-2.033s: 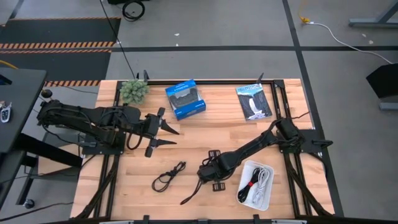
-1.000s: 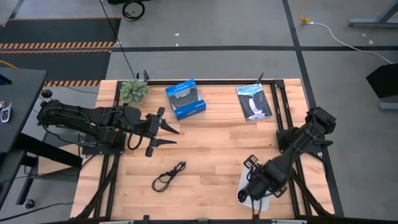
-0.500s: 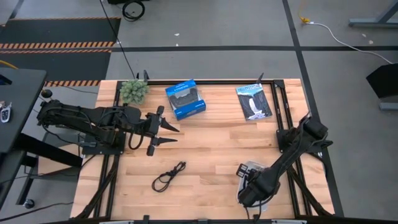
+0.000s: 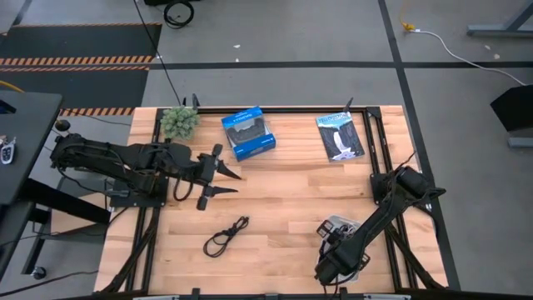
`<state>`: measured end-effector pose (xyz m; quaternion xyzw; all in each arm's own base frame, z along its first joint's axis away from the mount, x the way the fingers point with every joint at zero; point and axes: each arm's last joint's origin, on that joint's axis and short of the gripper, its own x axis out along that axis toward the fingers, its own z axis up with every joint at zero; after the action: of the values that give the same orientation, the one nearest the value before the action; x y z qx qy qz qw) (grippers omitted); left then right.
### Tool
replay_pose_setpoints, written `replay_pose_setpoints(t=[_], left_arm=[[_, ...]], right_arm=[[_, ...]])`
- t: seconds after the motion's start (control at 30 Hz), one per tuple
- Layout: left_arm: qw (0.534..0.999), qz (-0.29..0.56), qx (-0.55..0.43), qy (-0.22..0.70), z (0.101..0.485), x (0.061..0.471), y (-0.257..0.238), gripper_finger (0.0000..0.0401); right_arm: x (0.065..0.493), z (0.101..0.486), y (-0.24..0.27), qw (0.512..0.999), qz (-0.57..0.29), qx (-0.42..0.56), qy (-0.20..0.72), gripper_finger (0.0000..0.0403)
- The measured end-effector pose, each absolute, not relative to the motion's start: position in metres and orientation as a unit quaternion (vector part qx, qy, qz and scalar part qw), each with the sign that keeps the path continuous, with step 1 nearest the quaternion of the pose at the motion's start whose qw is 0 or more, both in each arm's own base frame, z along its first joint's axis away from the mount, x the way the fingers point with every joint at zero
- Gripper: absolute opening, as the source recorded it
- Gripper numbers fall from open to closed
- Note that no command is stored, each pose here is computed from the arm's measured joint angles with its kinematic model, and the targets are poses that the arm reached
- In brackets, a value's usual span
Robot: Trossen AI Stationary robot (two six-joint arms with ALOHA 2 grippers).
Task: Pick and place USB-C Cables
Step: Put the blue charger cable into the white bin, then put the black charger cable into the white bin
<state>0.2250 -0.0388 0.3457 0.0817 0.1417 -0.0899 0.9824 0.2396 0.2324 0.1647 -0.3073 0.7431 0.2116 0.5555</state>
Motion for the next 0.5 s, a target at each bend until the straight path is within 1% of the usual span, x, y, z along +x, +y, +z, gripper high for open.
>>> replay_pose_setpoints(t=[0.13,0.23,0.33,0.5], left_arm=[[0.965,-0.105,0.041,0.237,0.324,0.228,-0.043,0.0172],[0.935,-0.097,-0.014,0.34,0.302,0.228,-0.048,0.0172],[0.906,-0.088,-0.061,0.408,0.284,0.231,-0.058,0.0172],[0.874,-0.064,-0.115,0.468,0.259,0.244,-0.081,0.0172]], right_arm=[[0.233,0.192,0.227,0.597,0.175,-0.265,0.736,0.0148],[0.226,0.214,0.222,0.625,0.162,-0.243,0.724,0.0159],[0.217,0.235,0.213,0.645,0.138,-0.224,0.717,0.0164],[0.204,0.271,0.198,0.709,0.106,-0.242,0.654,0.0163]])
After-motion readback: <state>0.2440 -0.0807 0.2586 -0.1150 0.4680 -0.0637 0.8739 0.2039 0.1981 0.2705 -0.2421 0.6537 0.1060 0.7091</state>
